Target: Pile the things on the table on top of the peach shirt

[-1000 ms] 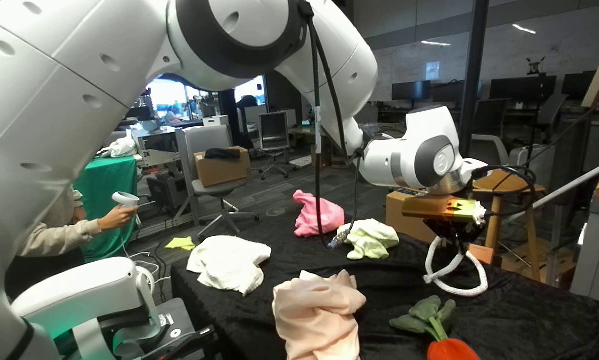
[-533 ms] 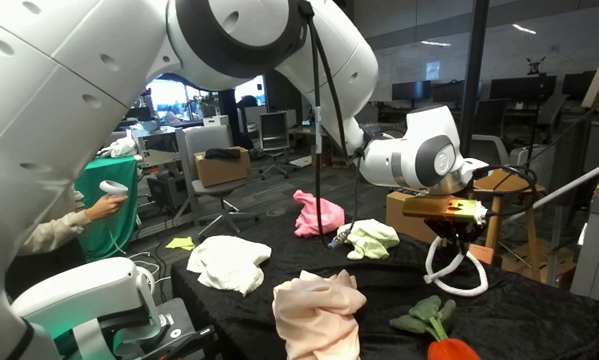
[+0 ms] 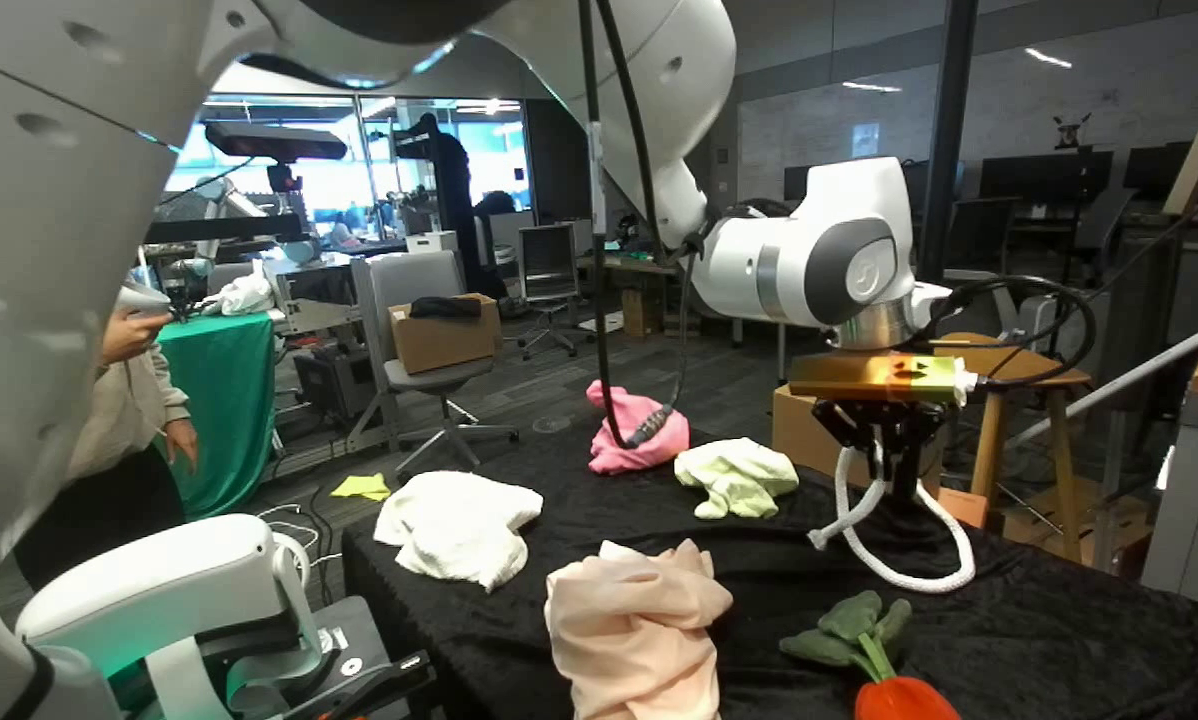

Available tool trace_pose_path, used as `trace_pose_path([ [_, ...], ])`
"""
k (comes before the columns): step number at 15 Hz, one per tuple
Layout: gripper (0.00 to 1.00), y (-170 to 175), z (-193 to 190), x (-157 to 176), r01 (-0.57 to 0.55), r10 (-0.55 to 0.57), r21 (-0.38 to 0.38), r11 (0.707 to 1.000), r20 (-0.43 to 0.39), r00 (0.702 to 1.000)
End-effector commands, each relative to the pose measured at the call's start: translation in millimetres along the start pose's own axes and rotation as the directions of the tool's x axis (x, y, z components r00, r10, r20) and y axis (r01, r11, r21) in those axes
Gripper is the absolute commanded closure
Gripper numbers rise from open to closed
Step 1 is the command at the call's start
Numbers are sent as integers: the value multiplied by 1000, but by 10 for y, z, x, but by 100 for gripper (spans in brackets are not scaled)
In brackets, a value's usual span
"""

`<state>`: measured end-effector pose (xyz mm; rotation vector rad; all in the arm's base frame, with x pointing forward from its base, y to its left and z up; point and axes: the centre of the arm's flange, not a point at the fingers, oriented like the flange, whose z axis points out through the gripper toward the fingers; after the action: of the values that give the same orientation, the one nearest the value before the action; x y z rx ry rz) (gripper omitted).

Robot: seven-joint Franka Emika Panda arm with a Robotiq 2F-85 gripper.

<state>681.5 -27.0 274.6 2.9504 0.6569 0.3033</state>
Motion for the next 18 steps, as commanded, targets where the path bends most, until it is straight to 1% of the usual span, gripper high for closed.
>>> trace_pose_path([
  [1, 96, -162, -727, -529, 93, -94, 77, 993, 12, 996],
  [4, 96, -219, -1207, -786, 119, -117, 85, 989, -30, 993],
  [7, 96, -230, -1737, -1005, 106, -101, 52, 993, -94, 990],
  [13, 96, -165, -2958, -1449, 11, -14, -18, 1000, -186, 983],
  [16, 96, -132, -3614, -1741, -29, 23, -25, 999, -236, 972],
  [18, 96, -144, -3945, -1907, -43, 34, -27, 999, -265, 964],
])
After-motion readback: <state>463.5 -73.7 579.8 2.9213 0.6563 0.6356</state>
